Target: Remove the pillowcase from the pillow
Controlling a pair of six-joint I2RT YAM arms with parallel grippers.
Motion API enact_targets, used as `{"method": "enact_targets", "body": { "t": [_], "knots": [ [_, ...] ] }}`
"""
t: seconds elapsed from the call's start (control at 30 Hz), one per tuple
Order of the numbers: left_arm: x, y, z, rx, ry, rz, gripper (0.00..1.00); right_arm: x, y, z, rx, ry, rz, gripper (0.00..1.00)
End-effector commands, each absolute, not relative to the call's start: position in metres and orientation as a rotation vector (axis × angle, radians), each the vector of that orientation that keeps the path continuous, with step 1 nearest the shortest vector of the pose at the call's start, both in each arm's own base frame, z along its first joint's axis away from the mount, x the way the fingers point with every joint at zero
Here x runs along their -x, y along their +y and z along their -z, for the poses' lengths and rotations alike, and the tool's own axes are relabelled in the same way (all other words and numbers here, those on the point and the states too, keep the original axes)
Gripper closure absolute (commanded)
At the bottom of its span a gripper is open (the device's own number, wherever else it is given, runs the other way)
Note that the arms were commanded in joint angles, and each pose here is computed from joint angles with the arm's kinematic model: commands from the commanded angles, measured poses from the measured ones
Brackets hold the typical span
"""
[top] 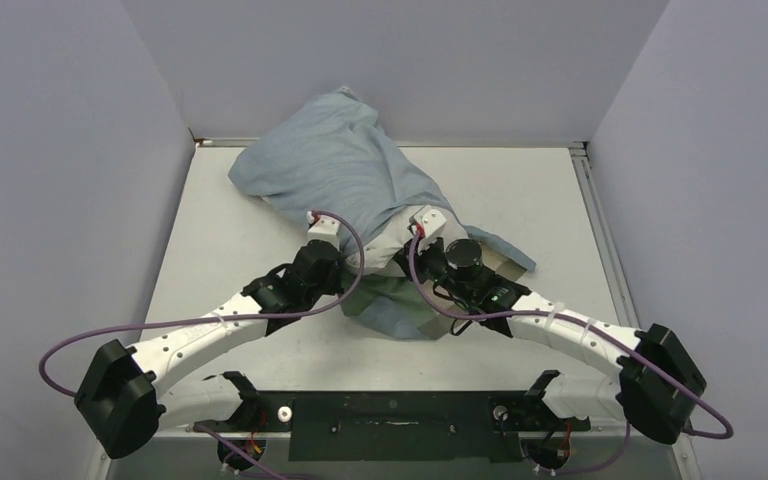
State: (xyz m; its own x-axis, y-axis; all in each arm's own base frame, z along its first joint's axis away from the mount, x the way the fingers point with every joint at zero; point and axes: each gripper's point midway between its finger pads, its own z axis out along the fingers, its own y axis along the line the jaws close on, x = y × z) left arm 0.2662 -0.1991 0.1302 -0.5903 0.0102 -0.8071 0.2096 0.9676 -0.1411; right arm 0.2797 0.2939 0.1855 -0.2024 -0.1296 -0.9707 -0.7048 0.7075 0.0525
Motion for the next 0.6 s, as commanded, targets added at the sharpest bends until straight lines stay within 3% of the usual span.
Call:
{"method": "enact_targets", "body": {
  "t": [0.0,0.33,0.57],
  "knots": [
    [-0.292,-0.174,-0.152,0.004,2.104,0.148,0.98,-0.280,0.284,-0.296,0.576,1.458,-0.651,0.95],
    [-0.303,-0.124,-0.120,0.291,2.094,0.058,1.00,-0.239,0.239,-0.363,0.596,1.307,-0.643,0.95],
    [-0.307,-0.092,-0.085,0.496,2.098,0.066,1.00,-0.215,0.230,-0.355,0.670,1.323,-0.668,0.95]
  ]
}}
